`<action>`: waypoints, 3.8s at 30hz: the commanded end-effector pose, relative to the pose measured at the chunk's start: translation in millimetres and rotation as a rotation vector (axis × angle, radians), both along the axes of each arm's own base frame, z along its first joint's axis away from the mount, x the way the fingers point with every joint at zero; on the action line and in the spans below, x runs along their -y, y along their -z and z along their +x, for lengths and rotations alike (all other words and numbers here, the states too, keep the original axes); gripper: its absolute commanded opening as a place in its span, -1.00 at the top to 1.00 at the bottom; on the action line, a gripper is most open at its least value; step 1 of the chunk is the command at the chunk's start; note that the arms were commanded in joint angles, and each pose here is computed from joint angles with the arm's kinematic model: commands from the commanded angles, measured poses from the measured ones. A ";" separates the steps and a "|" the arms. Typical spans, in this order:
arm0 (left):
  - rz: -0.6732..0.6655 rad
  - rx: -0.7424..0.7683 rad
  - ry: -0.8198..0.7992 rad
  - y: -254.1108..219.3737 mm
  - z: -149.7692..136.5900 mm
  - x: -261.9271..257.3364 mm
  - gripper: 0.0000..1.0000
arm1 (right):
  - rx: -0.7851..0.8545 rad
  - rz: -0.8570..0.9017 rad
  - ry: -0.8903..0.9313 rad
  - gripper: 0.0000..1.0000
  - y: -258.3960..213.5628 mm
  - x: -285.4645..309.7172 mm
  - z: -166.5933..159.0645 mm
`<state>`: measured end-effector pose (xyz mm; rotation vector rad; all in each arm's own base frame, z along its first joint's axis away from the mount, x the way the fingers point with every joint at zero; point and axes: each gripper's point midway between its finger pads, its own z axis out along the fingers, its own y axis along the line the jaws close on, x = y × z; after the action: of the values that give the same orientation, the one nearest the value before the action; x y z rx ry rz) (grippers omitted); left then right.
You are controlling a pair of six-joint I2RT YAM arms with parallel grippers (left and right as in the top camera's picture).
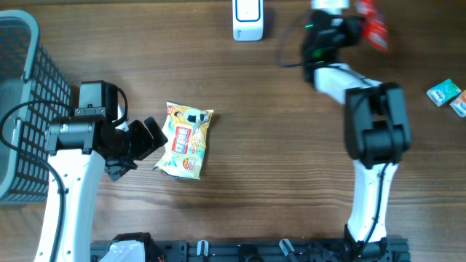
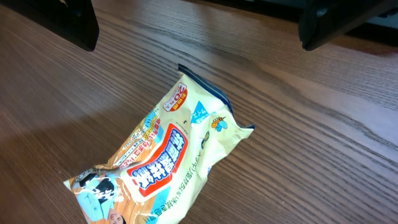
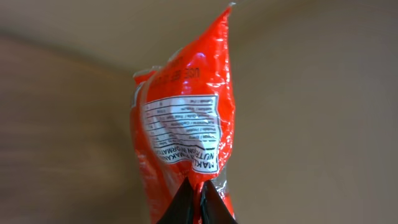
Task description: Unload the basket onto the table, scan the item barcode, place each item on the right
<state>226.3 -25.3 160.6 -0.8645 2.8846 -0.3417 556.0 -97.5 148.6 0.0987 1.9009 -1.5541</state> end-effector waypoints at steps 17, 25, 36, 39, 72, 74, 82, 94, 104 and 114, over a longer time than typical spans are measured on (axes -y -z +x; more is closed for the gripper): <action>-0.009 -0.002 -0.002 0.0 -0.3 2.0 -1.00 | -0.021 -0.051 0.776 0.91 11.4 236.2 -164.0; -0.009 -0.002 -0.002 0.0 -0.3 2.0 -1.00 | 0.012 -0.041 0.868 0.79 29.0 270.7 -207.4; -0.009 -0.002 -0.002 0.0 -0.3 2.0 -1.00 | -0.027 0.011 0.757 0.31 46.9 268.4 -191.7; -0.009 -0.002 -0.002 0.0 -0.3 2.0 -1.00 | -0.026 0.014 0.720 0.29 47.5 257.9 -180.0; -0.009 -0.002 -0.002 0.0 -0.3 2.0 -1.00 | -0.070 1.238 -0.549 -1.00 -40.5 -138.0 -91.4; -0.009 -0.002 -0.002 0.0 -0.3 2.0 -1.00 | -0.137 1.473 -0.672 -0.99 -49.1 -182.2 -108.3; -0.009 -0.002 -0.002 0.0 -0.3 2.0 -1.00 | -0.418 1.917 -0.737 -1.00 -32.3 -267.2 -154.4; -0.009 -0.002 -0.002 0.0 -0.3 2.0 -1.00 | -0.752 1.920 -0.721 0.11 42.4 -390.9 -201.1; -0.009 -0.002 -0.002 0.0 -0.3 2.0 -1.00 | -0.774 1.913 -0.603 -0.62 54.1 -378.3 -208.2; 0.052 -0.003 -0.008 1.7 -0.5 -8.4 -1.00 | -0.401 1.819 -0.162 -1.00 24.4 -192.6 -181.2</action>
<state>226.3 -24.7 160.3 -0.8644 2.8846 -0.3365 364.3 164.5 100.3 0.1752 2.9434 0.8463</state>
